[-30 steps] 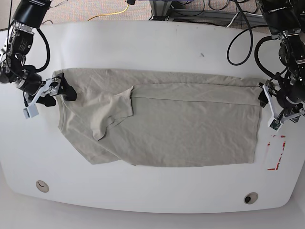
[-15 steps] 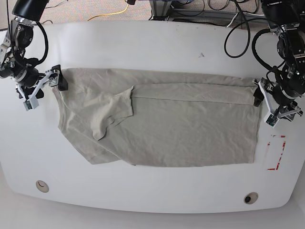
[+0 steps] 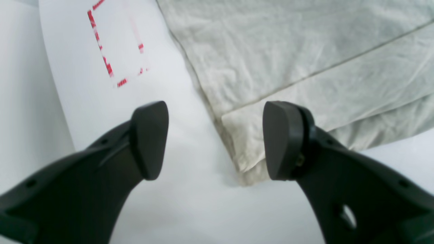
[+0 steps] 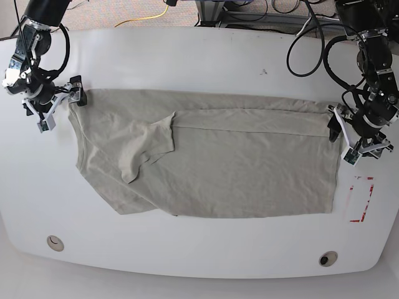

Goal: Layout the t-shirt on the table in an organized manner, then fold the t-shirt properly
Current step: 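Grasp the folded edge with both grippers at its two ends, then pull the grasped edge with both grippers back toward the robot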

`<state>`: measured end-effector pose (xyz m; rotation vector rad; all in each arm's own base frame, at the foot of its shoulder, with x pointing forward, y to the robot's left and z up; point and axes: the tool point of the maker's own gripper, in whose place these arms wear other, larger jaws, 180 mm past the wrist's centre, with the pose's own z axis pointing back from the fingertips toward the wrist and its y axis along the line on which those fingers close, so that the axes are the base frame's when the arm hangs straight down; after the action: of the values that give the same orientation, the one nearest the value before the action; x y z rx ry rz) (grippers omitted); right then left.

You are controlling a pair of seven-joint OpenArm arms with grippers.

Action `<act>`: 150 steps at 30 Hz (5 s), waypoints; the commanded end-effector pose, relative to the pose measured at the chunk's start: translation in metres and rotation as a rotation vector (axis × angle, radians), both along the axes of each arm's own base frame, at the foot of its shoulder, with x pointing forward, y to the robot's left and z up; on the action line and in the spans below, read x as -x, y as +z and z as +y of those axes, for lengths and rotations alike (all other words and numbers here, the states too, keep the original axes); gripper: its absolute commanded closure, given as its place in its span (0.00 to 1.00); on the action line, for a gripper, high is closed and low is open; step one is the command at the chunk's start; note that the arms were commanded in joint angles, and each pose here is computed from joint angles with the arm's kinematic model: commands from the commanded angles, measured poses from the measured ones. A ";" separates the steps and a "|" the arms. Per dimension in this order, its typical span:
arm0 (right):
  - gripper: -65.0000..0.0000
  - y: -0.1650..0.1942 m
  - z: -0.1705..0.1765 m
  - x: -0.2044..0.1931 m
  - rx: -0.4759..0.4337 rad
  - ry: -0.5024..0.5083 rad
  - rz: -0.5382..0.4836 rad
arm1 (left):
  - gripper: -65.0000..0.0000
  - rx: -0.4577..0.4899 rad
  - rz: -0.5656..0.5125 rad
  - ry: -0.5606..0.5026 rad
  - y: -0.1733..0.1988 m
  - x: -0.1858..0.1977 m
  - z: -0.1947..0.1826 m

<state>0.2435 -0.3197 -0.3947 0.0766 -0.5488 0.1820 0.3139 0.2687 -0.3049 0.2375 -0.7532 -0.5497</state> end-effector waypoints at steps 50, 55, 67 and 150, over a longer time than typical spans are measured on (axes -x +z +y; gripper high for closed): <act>1.00 -0.016 0.014 -0.014 -0.117 -0.059 -0.047 | 0.37 -0.014 -0.032 0.002 0.011 -0.004 0.006; 1.00 -0.016 0.014 -0.014 -0.114 -0.059 -0.045 | 0.36 -0.001 -0.002 0.022 0.001 0.004 0.011; 1.00 -0.015 0.014 -0.016 -0.115 -0.058 -0.049 | 0.22 0.114 0.103 0.128 -0.042 0.019 0.033; 1.00 -0.008 -0.030 0.111 0.073 -0.109 0.152 | 0.94 0.036 0.436 0.033 -0.102 0.176 0.009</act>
<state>0.1271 -0.3391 -0.4136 0.0283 -0.3725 0.0744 0.1346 0.2660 -0.4142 0.0435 -0.3395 -0.5143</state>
